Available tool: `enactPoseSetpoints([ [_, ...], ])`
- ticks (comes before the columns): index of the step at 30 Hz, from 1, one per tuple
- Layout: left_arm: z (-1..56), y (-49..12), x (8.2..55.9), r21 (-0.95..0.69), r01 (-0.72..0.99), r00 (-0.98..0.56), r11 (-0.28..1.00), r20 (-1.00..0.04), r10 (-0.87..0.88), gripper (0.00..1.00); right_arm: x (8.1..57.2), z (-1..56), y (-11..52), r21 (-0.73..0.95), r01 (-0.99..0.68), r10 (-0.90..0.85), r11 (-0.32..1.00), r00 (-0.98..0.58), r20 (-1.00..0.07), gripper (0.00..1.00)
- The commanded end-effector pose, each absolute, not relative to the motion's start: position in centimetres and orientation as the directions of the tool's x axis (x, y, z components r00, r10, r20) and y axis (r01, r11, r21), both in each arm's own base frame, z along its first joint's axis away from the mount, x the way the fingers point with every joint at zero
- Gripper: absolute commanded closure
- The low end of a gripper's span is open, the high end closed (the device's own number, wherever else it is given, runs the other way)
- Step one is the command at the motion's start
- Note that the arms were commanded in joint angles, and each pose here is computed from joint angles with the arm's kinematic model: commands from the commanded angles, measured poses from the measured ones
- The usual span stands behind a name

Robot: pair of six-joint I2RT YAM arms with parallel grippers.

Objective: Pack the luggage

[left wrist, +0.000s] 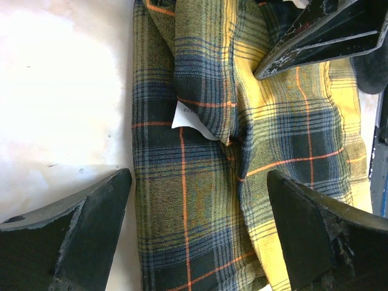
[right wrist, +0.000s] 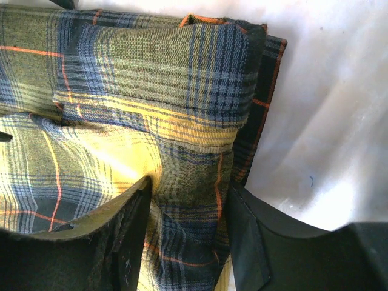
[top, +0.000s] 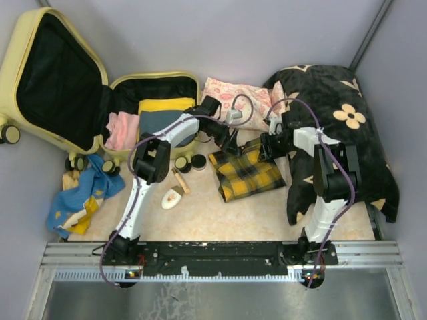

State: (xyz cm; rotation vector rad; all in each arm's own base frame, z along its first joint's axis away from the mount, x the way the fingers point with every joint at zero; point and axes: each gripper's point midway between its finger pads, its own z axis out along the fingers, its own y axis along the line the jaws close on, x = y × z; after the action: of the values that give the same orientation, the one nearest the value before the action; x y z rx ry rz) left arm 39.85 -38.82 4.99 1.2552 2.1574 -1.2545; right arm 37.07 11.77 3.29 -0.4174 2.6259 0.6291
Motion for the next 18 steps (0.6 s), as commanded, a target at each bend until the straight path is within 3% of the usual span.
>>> enactPoseSetpoints([
  [1,2.8,-38.9,39.5,-0.568,0.793,-0.587,0.221,-0.613,0.529,0.0,39.6,2.7,11.3,0.322,-0.379,-0.19,0.868,-0.851,-0.489,0.5],
  [6,1.0,-39.7,35.2,-0.53,0.833,-0.49,0.158,-0.576,0.654,0.0,40.1,2.8,11.4,0.321,-0.388,-0.197,0.864,-0.847,-0.494,0.51],
  [8,0.3,-40.1,34.1,-0.519,0.842,-0.469,0.151,-0.562,0.681,0.06,40.2,2.8,11.5,0.323,-0.392,-0.198,0.861,-0.845,-0.497,0.51],
  [11,-0.4,-40.7,33.8,-0.503,0.849,-0.46,0.161,-0.554,0.694,0.27,40.1,2.9,11.5,0.327,-0.397,-0.202,0.858,-0.845,-0.495,0.51],
  [18,2.3,-42.4,36.5,-0.435,0.874,-0.469,0.219,-0.63,0.619,0.9,40.1,4.3,11.9,0.334,-0.416,-0.204,0.846,-0.831,-0.518,0.5],
])
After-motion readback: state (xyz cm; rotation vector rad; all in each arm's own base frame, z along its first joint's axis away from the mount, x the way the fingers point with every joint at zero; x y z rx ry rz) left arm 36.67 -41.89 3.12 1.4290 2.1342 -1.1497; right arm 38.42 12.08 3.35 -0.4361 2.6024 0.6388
